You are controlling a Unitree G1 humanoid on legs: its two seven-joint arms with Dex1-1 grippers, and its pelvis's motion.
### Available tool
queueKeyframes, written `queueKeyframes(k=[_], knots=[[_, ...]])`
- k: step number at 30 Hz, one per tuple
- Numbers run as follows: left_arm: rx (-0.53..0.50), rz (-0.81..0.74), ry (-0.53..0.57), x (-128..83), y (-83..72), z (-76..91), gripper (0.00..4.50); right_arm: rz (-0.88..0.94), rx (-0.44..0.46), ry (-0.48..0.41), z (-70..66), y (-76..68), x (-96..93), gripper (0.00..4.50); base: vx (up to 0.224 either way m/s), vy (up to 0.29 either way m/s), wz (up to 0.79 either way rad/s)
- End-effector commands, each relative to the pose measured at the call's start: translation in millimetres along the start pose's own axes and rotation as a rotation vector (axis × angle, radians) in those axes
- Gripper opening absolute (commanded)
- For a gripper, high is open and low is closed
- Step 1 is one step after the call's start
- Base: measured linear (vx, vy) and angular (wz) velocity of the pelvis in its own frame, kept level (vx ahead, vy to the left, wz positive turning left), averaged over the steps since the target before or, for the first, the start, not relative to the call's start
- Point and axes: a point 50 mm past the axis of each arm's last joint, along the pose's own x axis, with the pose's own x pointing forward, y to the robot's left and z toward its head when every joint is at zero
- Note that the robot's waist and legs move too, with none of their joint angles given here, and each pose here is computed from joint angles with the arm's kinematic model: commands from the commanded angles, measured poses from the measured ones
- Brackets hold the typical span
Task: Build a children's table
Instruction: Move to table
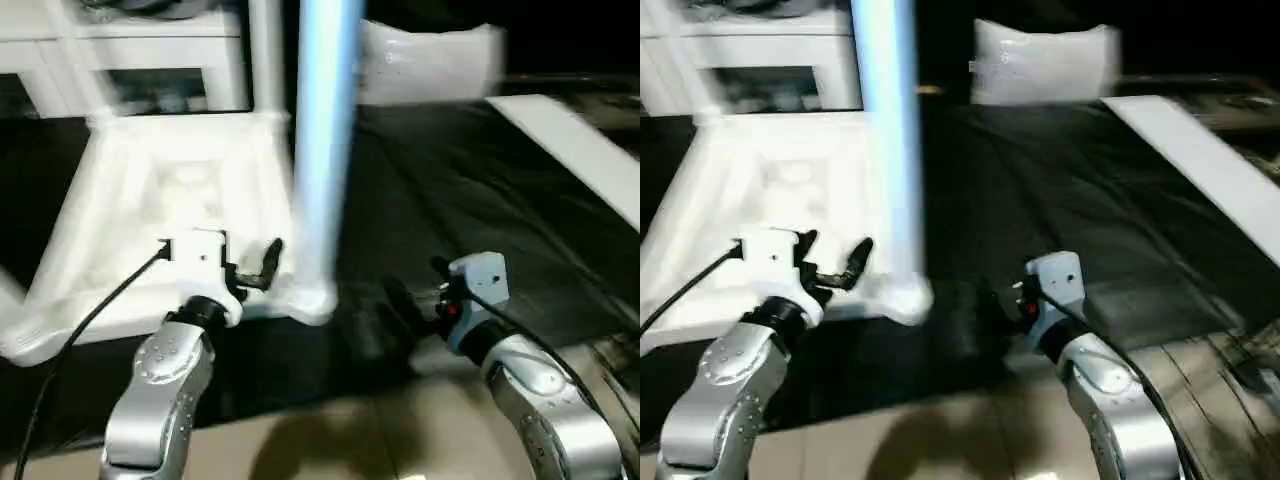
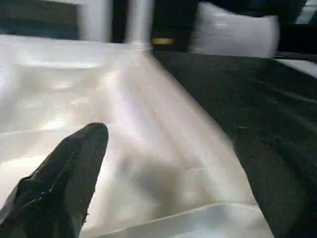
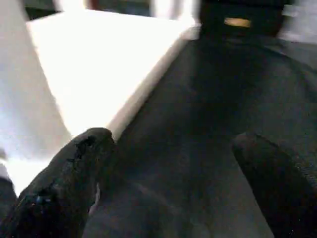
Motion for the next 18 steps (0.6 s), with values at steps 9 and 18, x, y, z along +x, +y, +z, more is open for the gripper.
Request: queueKeyframes(k=[9, 18], knots=[[0.022, -0.112, 0.014, 2.0, -5.6, 0.4, 4.48, -0.194, -0.002, 0.015, -5.2, -22.6, -6.7, 4.5, 0.134, -0.067, 0.14], [0.092, -0.387, 0.118, 6.8, -8.3, -2.4, 4.48, -0.049, -0.049, -0.008, -1.6, -18.8, -10.9, 4.5, 0.068, 0.035, -0.09]])
